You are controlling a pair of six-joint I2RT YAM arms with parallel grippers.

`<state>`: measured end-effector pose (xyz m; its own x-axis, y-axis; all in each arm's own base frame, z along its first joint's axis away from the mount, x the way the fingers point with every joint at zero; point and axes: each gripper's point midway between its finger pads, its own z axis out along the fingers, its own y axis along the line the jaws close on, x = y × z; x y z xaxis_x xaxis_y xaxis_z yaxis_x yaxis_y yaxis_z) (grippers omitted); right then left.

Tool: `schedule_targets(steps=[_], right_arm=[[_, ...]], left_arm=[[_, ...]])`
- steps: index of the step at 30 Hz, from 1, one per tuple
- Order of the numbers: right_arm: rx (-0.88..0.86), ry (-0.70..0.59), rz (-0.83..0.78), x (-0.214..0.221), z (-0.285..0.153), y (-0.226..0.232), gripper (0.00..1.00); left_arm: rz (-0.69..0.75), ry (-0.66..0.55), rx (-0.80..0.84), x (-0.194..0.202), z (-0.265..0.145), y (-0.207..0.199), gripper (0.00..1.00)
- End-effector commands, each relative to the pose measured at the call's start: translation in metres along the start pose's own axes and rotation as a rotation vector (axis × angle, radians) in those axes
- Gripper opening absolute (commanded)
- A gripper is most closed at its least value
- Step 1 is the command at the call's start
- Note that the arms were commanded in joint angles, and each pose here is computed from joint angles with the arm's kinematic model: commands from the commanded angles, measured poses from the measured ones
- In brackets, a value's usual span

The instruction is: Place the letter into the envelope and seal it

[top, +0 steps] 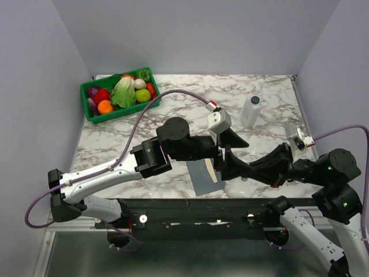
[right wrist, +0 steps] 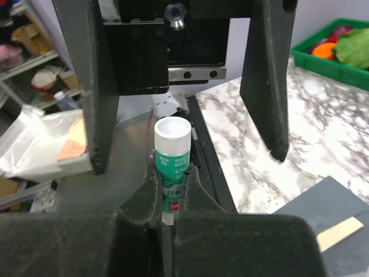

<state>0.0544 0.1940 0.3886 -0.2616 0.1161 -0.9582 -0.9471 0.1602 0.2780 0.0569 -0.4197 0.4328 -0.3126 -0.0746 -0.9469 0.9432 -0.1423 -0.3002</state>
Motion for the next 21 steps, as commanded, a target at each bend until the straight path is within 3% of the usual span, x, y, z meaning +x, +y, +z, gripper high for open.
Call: schedule_targets(steps=[1, 6, 9, 10, 13, 21], right_arm=[[0.175, -0.013, 0.051, 0.001, 0.003, -0.036, 0.01], [0.266, 0.013, 0.074, 0.005, 0.002, -0.055, 0.01], [0.292, 0.010, 0.077, 0.005, 0.000, -0.058, 0.01], [0.304, 0.006, 0.076, 0.005, -0.001, -0.060, 0.01], [0.322, 0.002, 0.078, 0.004, -0.002, -0.062, 0.01], [0.340, -0.002, 0.072, 0.005, -0.004, -0.064, 0.01]], left_arm=[[-0.051, -0.123, -0.456, -0.027, -0.028, 0.068, 0.99], [-0.084, -0.200, -0.609, -0.043, -0.044, 0.086, 0.99], [-0.075, -0.172, -0.667, -0.041, -0.044, 0.091, 0.98], [-0.074, -0.143, -0.690, -0.036, -0.045, 0.092, 0.91], [-0.052, -0.072, -0.700, -0.026, -0.033, 0.088, 0.87], [-0.054, -0.032, -0.687, -0.008, -0.019, 0.083, 0.86]])
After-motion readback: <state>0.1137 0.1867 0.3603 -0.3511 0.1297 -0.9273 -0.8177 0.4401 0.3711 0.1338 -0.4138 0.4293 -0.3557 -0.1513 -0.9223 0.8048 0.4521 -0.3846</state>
